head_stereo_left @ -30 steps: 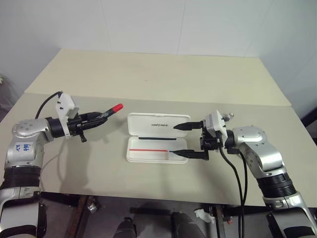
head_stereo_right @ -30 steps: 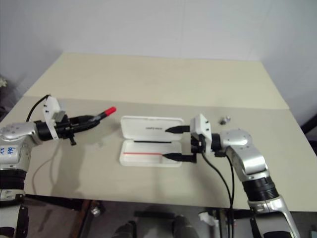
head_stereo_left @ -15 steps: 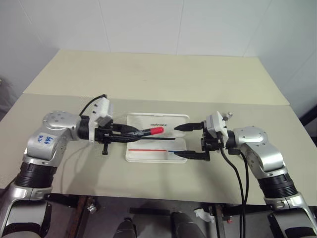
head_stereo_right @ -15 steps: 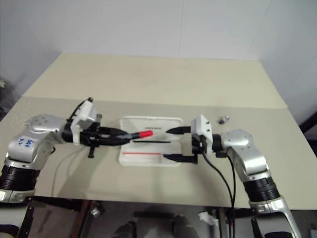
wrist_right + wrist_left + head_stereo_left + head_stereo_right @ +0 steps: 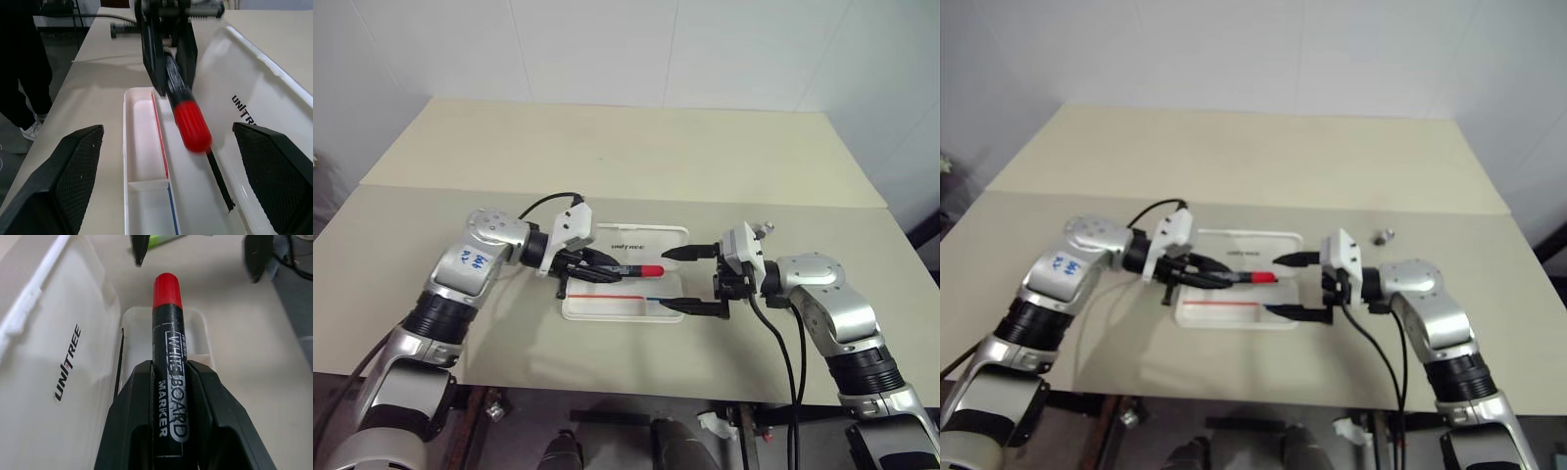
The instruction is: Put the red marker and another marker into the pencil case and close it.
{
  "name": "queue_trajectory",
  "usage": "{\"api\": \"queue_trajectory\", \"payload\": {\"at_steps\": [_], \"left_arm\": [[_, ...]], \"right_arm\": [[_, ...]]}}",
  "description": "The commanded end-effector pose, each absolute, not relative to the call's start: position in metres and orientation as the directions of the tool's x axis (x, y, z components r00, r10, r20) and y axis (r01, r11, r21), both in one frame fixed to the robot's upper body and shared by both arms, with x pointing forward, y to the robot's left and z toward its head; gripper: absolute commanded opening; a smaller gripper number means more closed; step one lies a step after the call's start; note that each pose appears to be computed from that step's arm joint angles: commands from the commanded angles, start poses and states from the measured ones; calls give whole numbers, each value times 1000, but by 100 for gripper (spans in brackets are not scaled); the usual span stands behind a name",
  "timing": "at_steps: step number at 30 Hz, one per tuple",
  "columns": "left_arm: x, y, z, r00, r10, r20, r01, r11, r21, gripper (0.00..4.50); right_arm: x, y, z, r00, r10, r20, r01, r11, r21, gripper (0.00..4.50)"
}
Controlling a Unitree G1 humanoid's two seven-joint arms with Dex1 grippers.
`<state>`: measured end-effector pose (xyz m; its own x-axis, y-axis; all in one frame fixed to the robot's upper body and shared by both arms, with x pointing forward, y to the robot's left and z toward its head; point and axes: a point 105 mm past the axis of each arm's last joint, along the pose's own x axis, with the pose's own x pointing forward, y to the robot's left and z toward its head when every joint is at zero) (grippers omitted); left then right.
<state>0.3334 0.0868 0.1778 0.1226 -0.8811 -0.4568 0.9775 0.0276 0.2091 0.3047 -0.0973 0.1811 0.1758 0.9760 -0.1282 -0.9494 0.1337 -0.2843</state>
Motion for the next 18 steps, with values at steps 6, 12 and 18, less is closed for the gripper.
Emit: {"api": "queue_trajectory", "payload": {"at_steps": [6, 12, 18], "left_arm": [[347, 78, 176, 194, -853, -485, 956, 55, 287, 64], [351, 76, 174, 208, -847, -489, 954, 66, 293, 64], [349, 73, 173, 202, -847, -492, 954, 56, 295, 64]], "right_arm": [[303, -109, 194, 215, 971, -103, -927, 169, -334, 450], [303, -117, 188, 231, 965, -126, -927, 179, -329, 450], [306, -138, 178, 263, 953, -153, -928, 206, -311, 450]]}}
